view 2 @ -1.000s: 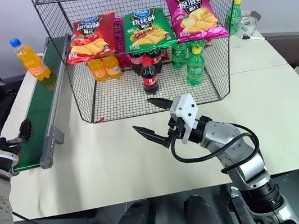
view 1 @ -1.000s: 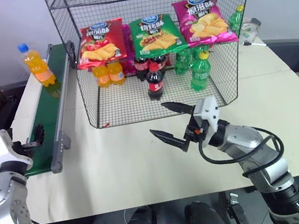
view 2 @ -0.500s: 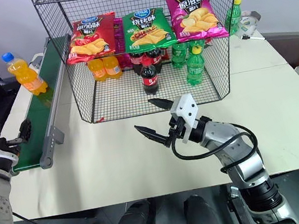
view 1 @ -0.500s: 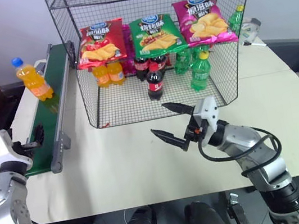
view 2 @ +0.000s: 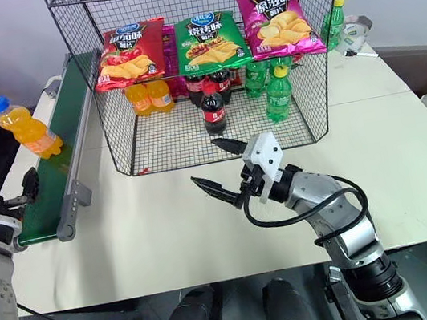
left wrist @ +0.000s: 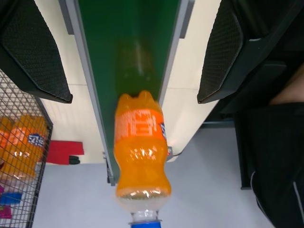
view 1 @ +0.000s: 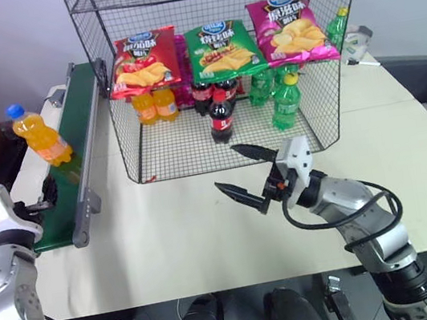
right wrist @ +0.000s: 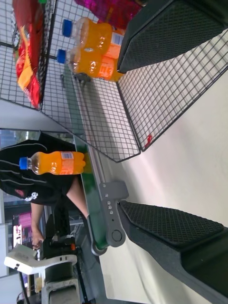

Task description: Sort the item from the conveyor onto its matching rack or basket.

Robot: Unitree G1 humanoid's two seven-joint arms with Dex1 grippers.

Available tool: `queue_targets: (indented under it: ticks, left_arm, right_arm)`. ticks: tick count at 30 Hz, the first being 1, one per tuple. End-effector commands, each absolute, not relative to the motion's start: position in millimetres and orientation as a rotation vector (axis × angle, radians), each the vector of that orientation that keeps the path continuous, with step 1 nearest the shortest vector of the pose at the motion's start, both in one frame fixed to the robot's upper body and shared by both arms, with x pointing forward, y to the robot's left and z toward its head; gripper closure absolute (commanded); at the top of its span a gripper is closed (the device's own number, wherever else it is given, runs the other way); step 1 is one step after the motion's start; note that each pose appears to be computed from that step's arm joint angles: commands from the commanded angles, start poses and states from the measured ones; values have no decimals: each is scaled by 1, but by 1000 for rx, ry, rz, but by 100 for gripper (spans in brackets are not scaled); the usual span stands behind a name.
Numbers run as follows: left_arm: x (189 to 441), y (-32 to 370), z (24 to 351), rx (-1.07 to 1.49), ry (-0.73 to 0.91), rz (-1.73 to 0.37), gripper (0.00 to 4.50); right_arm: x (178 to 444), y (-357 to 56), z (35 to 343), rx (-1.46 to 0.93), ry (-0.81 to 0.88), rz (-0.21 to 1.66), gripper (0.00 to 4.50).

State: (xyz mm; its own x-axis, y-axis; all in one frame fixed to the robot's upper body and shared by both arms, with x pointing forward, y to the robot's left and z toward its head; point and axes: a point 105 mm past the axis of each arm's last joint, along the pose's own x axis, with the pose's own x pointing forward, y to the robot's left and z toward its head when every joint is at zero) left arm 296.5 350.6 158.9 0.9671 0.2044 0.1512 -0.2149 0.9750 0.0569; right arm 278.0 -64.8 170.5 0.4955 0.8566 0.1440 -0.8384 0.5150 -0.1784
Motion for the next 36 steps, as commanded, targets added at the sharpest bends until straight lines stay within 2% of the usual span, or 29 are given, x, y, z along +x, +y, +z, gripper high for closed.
queue_targets:
  ticks: [1,25,28,30,31,36]
  left_arm:
    - [290,360,174,101,-199,246,10]
    - [288,363,174,71,-216,264,10]
    - [287,361,176,65,-230,258,87]
    - [286,361,177,77,-228,259,183]
    - [286,360,179,81,-233,254,209]
    - [288,346,211,97,-331,189,209]
  right_arm:
    - [271,-63,186,-96,-287,1047,0]
    - [277,-62,180,-97,-277,1057,0]
    - [274,-61,182,-99,-280,1057,0]
    - [272,-61,183,-99,-281,1056,0]
    - [272,-61,184,-99,-282,1054,0]
    - [271,-64,187,-112,-289,1039,0]
